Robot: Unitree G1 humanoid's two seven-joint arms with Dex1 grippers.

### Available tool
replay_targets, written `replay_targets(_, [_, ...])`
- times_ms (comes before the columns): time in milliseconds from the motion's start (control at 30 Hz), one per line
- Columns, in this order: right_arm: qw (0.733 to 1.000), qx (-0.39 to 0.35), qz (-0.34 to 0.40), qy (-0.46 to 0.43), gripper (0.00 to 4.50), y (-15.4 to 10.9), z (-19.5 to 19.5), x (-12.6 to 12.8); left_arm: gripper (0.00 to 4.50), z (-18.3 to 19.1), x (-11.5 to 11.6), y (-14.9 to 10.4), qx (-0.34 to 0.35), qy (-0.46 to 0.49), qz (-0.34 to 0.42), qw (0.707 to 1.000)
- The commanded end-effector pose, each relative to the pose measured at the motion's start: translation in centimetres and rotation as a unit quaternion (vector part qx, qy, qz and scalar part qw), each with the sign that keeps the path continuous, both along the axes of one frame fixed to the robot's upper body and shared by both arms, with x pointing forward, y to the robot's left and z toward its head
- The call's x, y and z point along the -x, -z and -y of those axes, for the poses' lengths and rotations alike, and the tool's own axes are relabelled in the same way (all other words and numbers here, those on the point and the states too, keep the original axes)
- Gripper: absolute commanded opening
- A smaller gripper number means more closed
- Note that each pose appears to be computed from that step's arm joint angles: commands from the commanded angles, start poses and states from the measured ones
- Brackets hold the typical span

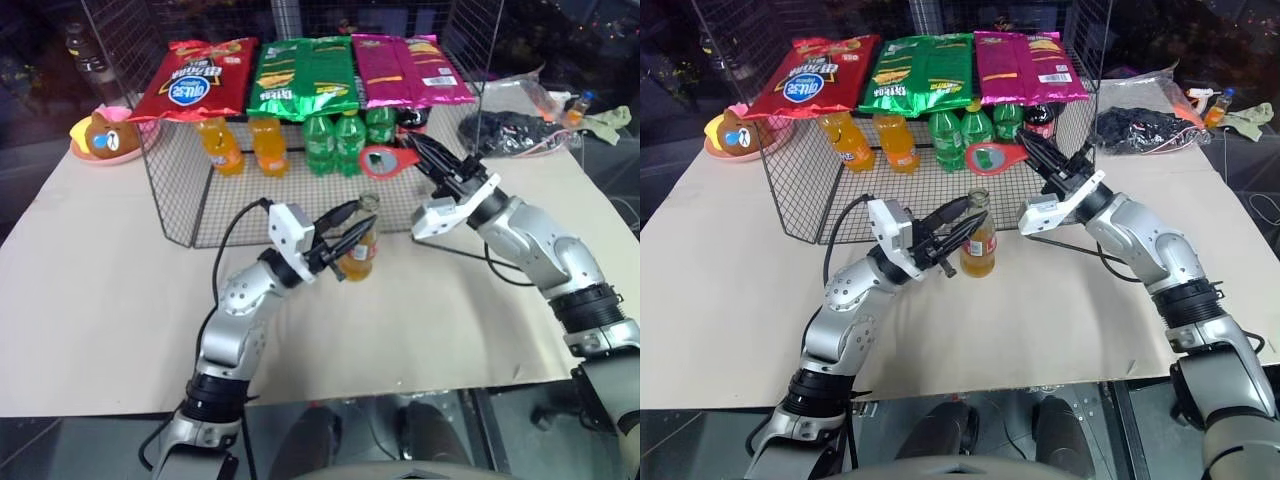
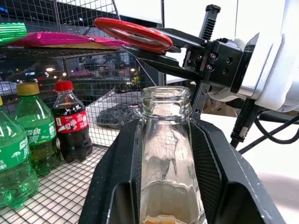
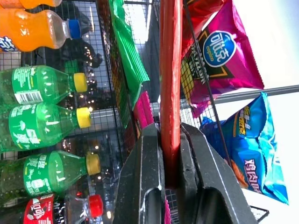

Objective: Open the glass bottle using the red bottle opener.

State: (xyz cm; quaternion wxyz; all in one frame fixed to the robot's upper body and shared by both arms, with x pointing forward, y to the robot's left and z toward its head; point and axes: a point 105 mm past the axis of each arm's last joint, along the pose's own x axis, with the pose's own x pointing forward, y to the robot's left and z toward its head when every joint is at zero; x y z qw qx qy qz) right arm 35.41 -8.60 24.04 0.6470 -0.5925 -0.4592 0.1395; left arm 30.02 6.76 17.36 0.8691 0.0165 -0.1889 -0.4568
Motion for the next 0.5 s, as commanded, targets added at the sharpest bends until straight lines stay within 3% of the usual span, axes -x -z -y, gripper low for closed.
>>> replay_targets(33, [0.998, -0.062, 0.008, 0.006, 0.00, -1.6, 1.2, 0.2, 1.17, -0.2, -0.2, 4.2, -0.040, -0.007, -0.080, 0.996])
replay_targets(433, [0.990, -0.134, -0.043, 0.020, 0.00, -1.0, 2.4, -0.6, 1.17, -0.4, 0.0, 4.1, -0.041, -0.012, -0.068, 0.997])
replay_targets(467, [0.989, -0.136, -0.046, 0.020, 0.00, -1.0, 2.5, -0.6, 2.02, -0.4, 0.0, 4.1, -0.041, -0.012, -0.067, 0.997])
replay_targets(500, [0.989, -0.138, -0.047, 0.020, 0.00, -1.0, 2.5, -0.6, 2.28, -0.4, 0.0, 4.1, -0.041, -0.013, -0.066, 0.997])
